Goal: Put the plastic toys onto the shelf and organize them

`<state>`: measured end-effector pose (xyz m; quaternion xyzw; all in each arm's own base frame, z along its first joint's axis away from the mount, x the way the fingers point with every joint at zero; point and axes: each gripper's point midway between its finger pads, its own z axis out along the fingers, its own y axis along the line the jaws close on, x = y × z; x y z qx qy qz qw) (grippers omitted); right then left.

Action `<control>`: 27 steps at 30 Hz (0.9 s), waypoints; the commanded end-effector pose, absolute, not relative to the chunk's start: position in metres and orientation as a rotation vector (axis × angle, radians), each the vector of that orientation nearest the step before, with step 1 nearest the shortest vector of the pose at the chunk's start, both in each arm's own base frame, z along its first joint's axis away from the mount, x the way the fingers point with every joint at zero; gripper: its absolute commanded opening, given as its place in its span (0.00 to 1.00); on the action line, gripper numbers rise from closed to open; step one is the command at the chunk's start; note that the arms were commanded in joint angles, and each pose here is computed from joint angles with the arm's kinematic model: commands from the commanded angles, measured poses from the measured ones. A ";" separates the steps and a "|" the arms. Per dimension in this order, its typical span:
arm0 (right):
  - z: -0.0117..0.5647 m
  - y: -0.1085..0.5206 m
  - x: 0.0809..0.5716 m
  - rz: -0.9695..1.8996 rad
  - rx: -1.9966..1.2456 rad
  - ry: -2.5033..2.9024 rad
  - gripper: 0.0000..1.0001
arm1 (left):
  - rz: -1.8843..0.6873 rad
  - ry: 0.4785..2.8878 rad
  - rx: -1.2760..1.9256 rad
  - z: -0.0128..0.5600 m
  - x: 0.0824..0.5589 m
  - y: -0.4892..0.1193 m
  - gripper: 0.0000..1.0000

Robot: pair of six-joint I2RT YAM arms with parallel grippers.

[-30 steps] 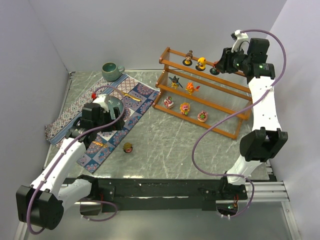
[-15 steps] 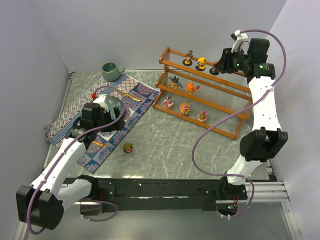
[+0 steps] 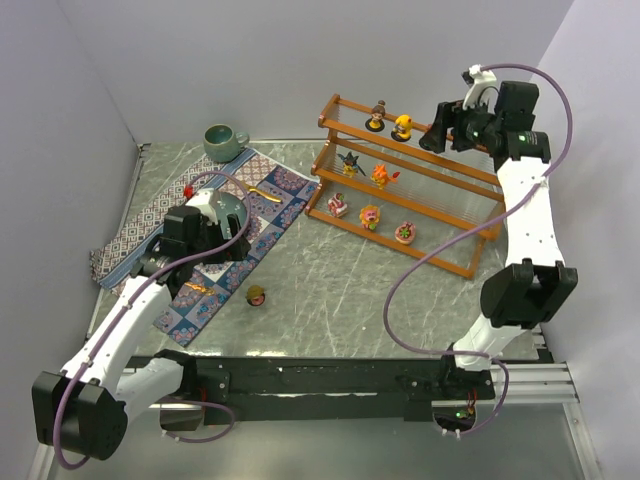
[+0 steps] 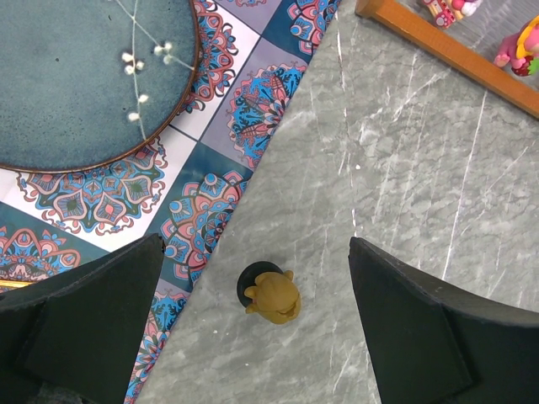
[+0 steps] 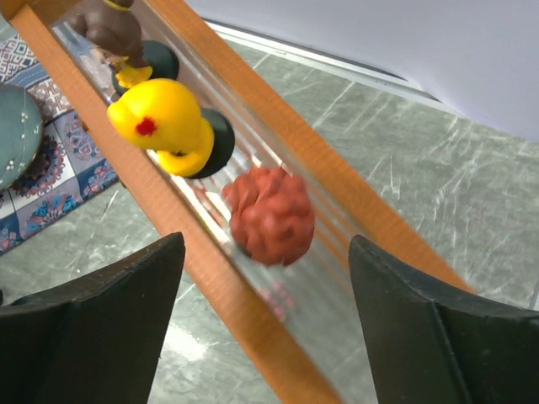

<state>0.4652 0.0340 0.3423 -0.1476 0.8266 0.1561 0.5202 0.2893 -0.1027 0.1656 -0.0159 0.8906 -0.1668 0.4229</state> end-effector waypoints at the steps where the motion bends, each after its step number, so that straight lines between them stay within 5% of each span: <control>1: 0.398 0.029 0.434 0.293 -0.324 1.815 0.87 | -0.434 2.135 -0.009 0.189 0.296 -0.104 0.97; 9: 0.445 0.070 0.352 0.365 -0.354 1.514 0.96 | -0.422 2.078 -0.051 0.203 0.291 -0.097 0.97; 27: 0.249 0.264 0.258 0.836 -0.707 1.545 0.95 | -0.387 1.908 -0.157 0.245 0.272 -0.075 0.97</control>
